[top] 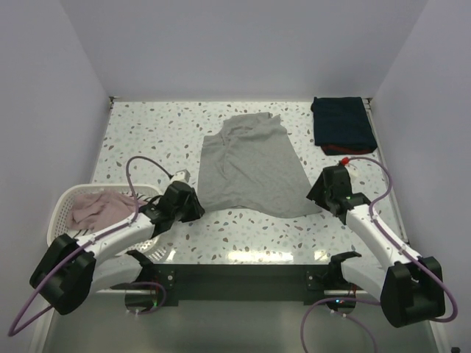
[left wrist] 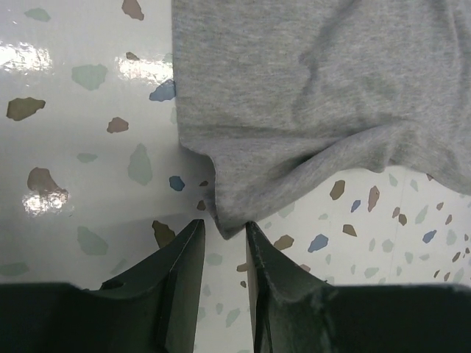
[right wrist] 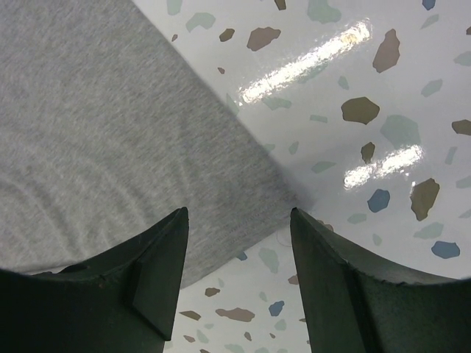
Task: Fold and stack the tank tops
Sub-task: Flatten the tank top out
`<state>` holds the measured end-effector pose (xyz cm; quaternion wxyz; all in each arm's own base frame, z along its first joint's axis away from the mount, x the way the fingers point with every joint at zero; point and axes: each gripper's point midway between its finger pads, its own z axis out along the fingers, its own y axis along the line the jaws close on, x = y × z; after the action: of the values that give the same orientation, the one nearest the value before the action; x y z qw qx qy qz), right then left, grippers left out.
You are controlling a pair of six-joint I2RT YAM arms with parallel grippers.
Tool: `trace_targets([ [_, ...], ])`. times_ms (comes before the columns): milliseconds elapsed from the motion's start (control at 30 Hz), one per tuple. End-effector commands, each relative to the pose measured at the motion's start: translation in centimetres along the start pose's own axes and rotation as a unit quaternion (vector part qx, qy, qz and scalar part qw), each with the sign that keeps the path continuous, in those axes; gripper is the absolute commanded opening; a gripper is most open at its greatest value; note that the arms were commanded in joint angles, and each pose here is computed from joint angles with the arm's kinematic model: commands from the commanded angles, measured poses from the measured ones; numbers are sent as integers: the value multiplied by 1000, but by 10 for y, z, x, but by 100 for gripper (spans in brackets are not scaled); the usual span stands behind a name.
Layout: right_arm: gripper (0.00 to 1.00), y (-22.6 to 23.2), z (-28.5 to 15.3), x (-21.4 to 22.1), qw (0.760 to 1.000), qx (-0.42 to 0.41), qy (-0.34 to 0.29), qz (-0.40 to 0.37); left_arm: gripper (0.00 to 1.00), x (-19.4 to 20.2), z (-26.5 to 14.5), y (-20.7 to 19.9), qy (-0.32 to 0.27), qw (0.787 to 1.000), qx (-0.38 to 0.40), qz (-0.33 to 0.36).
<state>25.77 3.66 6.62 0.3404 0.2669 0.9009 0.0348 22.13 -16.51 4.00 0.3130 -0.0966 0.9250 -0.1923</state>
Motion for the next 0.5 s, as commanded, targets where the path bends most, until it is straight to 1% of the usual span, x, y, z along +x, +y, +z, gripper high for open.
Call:
trace_targets([
  [0, 61, 0, 4, -9, 1000, 3, -22, -2, 33, -12, 8, -18, -18, 999, 34, 31],
  [100, 61, 1, 4, -11, 1000, 4, -23, -5, 33, -14, 12, -17, -20, 999, 26, 37],
  [267, 61, -1, 5, -14, 999, 9, -28, -11, 33, -32, 11, -20, -45, 998, 12, 43],
  [467, 61, -8, 13, -5, 999, 27, -14, -18, 32, -37, 13, -26, -47, 997, 22, 59],
])
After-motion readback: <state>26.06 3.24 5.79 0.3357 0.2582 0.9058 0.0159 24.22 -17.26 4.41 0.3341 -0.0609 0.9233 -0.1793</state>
